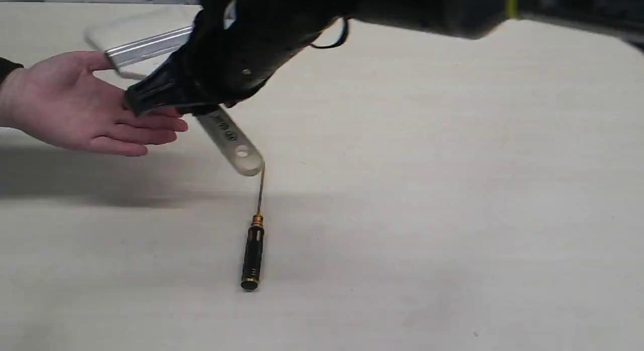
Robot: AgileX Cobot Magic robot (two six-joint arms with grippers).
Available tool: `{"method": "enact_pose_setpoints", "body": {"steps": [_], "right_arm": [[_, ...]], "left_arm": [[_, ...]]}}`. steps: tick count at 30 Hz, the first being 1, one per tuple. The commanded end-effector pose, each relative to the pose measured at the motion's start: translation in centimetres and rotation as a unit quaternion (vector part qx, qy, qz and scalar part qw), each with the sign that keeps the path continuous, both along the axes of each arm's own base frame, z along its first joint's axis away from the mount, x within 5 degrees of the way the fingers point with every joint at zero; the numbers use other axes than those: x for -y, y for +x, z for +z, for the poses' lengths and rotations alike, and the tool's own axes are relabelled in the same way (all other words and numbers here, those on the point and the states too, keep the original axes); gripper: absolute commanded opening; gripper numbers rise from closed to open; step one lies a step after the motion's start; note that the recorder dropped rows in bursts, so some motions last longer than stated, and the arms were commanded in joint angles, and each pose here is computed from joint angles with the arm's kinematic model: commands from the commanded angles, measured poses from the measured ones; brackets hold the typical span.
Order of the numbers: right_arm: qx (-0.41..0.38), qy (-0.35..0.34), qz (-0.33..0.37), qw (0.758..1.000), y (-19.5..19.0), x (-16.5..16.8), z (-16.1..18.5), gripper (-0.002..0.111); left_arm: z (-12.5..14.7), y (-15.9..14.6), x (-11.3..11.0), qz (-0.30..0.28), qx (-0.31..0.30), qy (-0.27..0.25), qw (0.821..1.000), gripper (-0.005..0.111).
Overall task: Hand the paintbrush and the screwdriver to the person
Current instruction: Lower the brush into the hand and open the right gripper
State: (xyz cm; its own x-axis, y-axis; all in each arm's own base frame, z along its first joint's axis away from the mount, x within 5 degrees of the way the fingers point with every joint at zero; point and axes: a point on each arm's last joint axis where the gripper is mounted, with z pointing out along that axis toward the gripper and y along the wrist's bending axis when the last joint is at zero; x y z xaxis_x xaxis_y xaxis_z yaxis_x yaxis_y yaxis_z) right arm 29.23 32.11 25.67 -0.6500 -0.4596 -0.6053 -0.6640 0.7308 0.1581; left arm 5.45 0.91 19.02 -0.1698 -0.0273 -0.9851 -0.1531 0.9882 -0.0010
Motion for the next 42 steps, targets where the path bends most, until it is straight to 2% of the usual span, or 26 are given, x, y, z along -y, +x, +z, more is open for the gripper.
{"method": "enact_pose_setpoints", "body": {"steps": [1, 7, 17, 20, 25, 27, 33, 38, 42], "right_arm": [[-0.002, -0.004, 0.025, 1.0, 0.3, -2.9, -1.1, 0.004], [-0.002, -0.022, 0.039, 0.999, 1.3, -4.8, -1.9, 0.004], [0.035, -0.019, 0.071, 0.997, 1.7, -5.7, -2.4, 0.005], [0.039, -0.026, 0.081, 0.996, 1.7, -5.7, -2.5, 0.014], [0.036, -0.029, 0.081, 0.996, 1.6, -5.6, -2.5, 0.04], [0.036, -0.029, 0.081, 0.996, 1.6, -5.6, -2.5, 0.046], [0.038, -0.033, 0.082, 0.995, 1.6, -5.5, -2.3, 0.046], [0.049, -0.057, 0.078, 0.994, 1.0, -4.2, 0.3, 0.046], [0.051, -0.111, 0.042, 0.992, 0.3, -1.9, 3.0, 0.046]], "left_arm": [[0.0, 0.0, 0.1, -0.004, 0.006, -0.001, 1.0, 0.0], [0.0, 0.0, 0.1, -0.004, 0.006, -0.001, 1.0, 0.0], [0.0, 0.0, 0.1, -0.004, 0.005, -0.002, 1.0, 0.0], [0.0, 0.0, 0.1, -0.005, 0.006, -0.002, 1.0, 0.0], [0.0, 0.0, 0.1, -0.005, 0.006, -0.002, 1.0, 0.0], [0.0, 0.0, 0.1, -0.005, 0.006, -0.002, 1.0, 0.0], [0.0, 0.0, 0.1, -0.005, 0.006, -0.002, 1.0, 0.0], [0.0, 0.0, 0.1, -0.005, 0.006, -0.002, 1.0, 0.0], [0.0, 0.0, 0.1, -0.005, 0.006, -0.002, 1.0, 0.0]]}}
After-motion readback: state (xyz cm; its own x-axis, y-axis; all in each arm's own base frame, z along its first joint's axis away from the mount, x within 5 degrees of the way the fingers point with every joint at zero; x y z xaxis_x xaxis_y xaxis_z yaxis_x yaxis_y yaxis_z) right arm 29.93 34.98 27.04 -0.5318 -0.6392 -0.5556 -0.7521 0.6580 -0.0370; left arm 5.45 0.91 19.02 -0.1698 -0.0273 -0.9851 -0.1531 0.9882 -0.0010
